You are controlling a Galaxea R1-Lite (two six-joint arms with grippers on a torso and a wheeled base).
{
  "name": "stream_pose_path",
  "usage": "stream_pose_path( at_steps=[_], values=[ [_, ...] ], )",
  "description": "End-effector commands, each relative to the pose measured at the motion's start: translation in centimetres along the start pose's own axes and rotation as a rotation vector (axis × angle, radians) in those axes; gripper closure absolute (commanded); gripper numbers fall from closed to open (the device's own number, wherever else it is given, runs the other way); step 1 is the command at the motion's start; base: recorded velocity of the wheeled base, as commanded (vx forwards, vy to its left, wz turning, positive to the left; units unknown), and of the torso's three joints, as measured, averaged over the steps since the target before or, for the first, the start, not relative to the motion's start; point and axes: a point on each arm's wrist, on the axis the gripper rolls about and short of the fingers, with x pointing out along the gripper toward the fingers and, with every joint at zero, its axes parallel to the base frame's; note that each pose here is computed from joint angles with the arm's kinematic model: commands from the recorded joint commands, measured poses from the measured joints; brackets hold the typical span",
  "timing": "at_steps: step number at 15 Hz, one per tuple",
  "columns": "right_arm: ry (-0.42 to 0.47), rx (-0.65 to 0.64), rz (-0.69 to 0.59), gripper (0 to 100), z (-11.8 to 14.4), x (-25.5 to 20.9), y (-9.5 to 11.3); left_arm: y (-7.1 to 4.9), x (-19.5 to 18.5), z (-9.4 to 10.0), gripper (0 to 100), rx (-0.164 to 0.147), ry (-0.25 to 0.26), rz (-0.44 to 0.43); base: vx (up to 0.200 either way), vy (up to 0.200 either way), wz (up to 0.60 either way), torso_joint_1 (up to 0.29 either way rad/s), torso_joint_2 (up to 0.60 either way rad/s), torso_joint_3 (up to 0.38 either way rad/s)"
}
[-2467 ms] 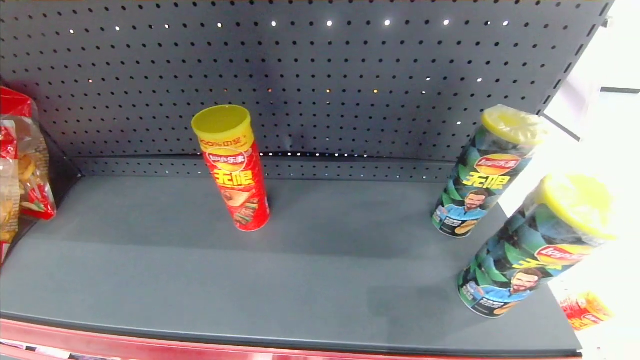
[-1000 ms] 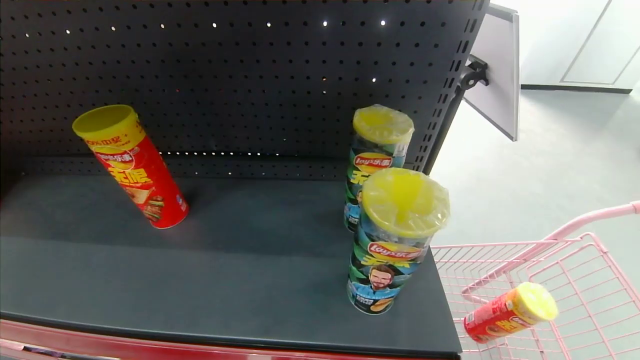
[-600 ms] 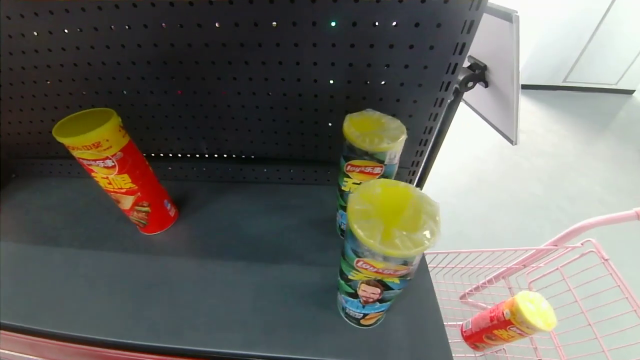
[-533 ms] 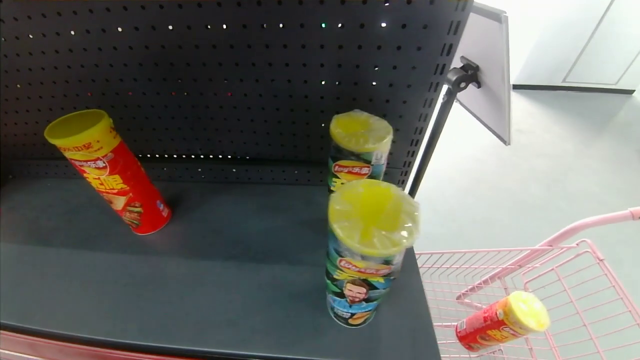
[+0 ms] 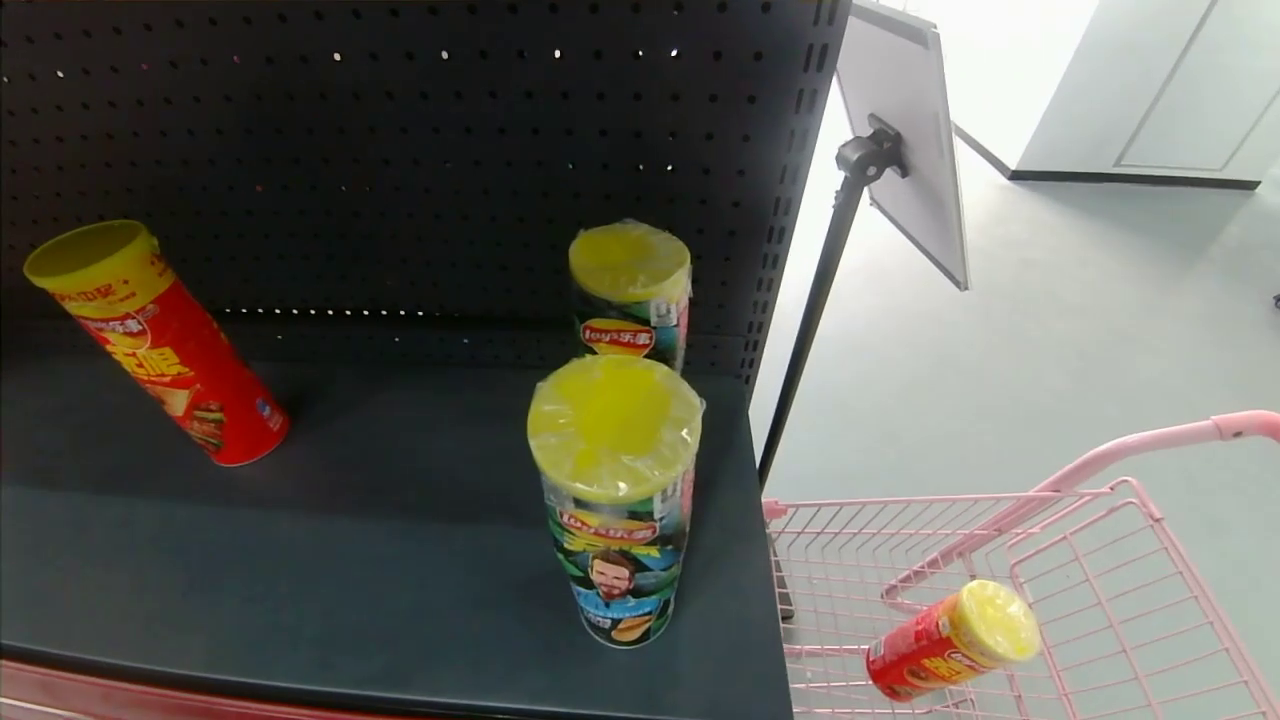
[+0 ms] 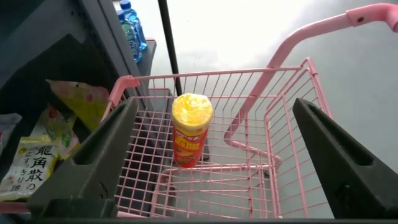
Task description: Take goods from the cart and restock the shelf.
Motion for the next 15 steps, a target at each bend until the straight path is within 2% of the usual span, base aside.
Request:
stream_pose_path(
  at_steps=[1, 10, 15],
  values=[
    [0.001, -0.001, 0.000, 0, 0.00, 0.01, 0.00, 0.00, 0.00, 0.00, 0, 0.000, 0.000, 0.000, 0.000, 0.000, 0.00, 0.000, 0.00, 0.000],
    [0.001, -0.001, 0.000, 0, 0.00, 0.01, 0.00, 0.00, 0.00, 0.00, 0, -0.002, 0.000, 0.000, -0.200, 0.000, 0.00, 0.000, 0.01, 0.000],
    [0.001, -0.001, 0.000, 0, 0.00, 0.01, 0.00, 0.00, 0.00, 0.00, 0, -0.002, 0.000, 0.000, 0.000, 0.000, 0.00, 0.000, 0.00, 0.000]
  ],
)
